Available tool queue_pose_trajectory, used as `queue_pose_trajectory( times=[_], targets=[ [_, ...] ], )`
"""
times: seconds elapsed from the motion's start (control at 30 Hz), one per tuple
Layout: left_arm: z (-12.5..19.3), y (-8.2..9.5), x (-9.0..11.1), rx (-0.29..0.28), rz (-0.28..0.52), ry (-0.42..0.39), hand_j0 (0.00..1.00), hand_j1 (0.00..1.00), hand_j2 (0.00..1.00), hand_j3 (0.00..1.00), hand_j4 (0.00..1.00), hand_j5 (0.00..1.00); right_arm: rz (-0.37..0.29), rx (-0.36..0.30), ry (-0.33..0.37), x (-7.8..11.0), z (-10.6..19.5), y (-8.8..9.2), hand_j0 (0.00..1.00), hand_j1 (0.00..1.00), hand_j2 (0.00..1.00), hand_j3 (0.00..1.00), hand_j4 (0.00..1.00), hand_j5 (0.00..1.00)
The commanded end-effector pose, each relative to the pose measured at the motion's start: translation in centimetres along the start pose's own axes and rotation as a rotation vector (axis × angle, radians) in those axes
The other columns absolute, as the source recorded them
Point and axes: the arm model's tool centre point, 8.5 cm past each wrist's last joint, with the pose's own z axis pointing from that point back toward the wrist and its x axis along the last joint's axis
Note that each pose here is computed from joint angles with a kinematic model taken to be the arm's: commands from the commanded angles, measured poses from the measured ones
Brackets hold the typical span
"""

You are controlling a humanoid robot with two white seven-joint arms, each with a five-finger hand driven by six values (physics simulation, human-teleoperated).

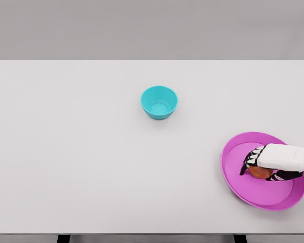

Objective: Put the apple from the pink plate into the blue bowl with your right arm

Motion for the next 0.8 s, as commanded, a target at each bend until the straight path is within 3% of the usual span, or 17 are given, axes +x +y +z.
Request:
queue_pose_trajectory(
  times=[0.0,0.1,0.13,0.27,0.77],
  targets=[
    [0.0,0.0,0.0,0.0,0.0,0.0,1.0,1.0,1.0,1.0,1.0,1.0,-0.001,-0.002,0.001,0.0,0.0,-0.1,0.64,0.64,0.64,0.64,0.64,0.64],
    [0.0,0.0,0.1,-0.001,0.0,-0.002,1.0,1.0,1.0,1.0,1.0,1.0,-0.002,-0.003,0.003,-0.1,0.1,-0.1,0.63,0.63,0.63,0.63,0.63,0.63],
    [0.0,0.0,0.0,0.0,0.0,0.0,1.0,1.0,1.0,1.0,1.0,1.0,-0.002,-0.003,0.003,-0.1,0.1,-0.1,0.58,0.58,0.58,0.58,0.58,0.58],
    [0.0,0.0,0.1,0.0,0.0,-0.002,1.0,1.0,1.0,1.0,1.0,1.0,0.003,-0.011,0.007,-0.2,0.2,-0.4,0.58,0.58,0.58,0.58,0.58,0.58],
    [0.0,0.0,0.1,-0.001,0.0,-0.002,1.0,1.0,1.0,1.0,1.0,1.0,0.065,-0.086,0.01,-0.3,0.4,-3.9,0.58,0.58,0.58,0.58,0.58,0.58]
  ],
)
